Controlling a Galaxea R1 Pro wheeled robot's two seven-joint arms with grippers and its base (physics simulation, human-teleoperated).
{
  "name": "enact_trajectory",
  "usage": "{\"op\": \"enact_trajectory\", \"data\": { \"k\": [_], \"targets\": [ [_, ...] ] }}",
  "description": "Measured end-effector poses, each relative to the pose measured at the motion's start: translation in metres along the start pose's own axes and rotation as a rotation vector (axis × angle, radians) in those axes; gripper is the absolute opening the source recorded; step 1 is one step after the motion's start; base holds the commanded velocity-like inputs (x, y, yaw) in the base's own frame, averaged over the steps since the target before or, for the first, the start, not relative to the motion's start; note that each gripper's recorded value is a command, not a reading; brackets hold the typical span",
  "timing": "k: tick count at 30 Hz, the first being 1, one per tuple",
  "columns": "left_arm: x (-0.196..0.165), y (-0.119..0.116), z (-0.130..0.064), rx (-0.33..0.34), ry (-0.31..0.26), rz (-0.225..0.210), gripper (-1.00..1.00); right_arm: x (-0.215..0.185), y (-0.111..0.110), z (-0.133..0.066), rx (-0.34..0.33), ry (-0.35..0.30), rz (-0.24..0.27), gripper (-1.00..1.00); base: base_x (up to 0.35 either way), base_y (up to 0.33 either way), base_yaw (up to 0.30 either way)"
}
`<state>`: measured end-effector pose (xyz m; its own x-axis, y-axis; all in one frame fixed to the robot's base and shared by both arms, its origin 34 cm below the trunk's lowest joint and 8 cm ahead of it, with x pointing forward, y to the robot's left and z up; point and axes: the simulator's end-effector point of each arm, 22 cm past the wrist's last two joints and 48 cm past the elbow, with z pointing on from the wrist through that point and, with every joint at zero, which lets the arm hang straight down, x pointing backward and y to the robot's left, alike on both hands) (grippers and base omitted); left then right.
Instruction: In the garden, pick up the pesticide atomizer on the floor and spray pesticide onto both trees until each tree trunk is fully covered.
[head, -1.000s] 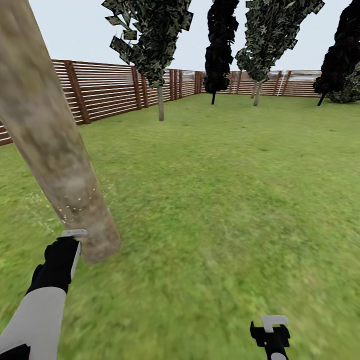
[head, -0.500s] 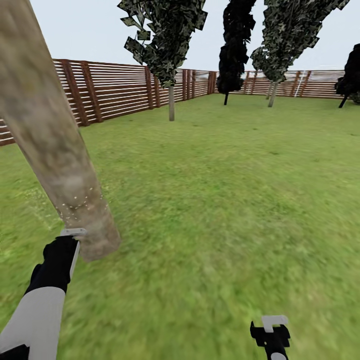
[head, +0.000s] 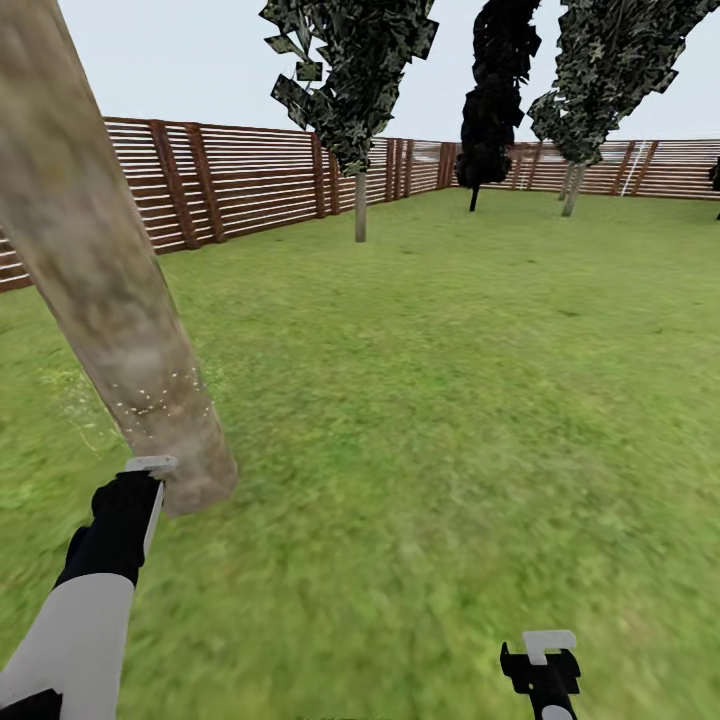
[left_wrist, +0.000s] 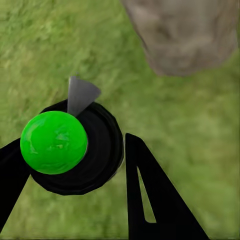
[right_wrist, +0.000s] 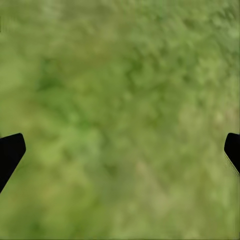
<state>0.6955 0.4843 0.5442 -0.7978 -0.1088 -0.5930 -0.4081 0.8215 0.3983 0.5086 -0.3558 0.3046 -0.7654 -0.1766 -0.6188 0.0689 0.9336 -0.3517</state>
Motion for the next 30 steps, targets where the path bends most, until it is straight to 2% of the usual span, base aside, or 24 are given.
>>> {"op": "enact_trajectory", "data": {
  "k": [6, 17, 30],
  "targets": [
    [-0.0001, -0.003, -0.001, 0.005, -0.001, 0.002, -1.0, -0.0002, 0.0001, -0.0001, -0.001, -0.001, -0.001, 1.0, 0.079, -0.265, 0.24],
    [-0.0008, -0.0035, -0.0015, 0.007, -0.001, -0.001, -1.0, -0.0001, -0.0001, -0.0002, 0.0, 0.0, 0.001, 1.0, 0.222, -0.207, 0.031],
    [-0.0009, -0.0043, -0.0016, 0.008, -0.002, 0.002, -1.0, -0.0001, -0.0001, -0.0002, 0.0, 0.0, 0.0, 1.0, 0.21, -0.209, 0.266]
  ]
}}
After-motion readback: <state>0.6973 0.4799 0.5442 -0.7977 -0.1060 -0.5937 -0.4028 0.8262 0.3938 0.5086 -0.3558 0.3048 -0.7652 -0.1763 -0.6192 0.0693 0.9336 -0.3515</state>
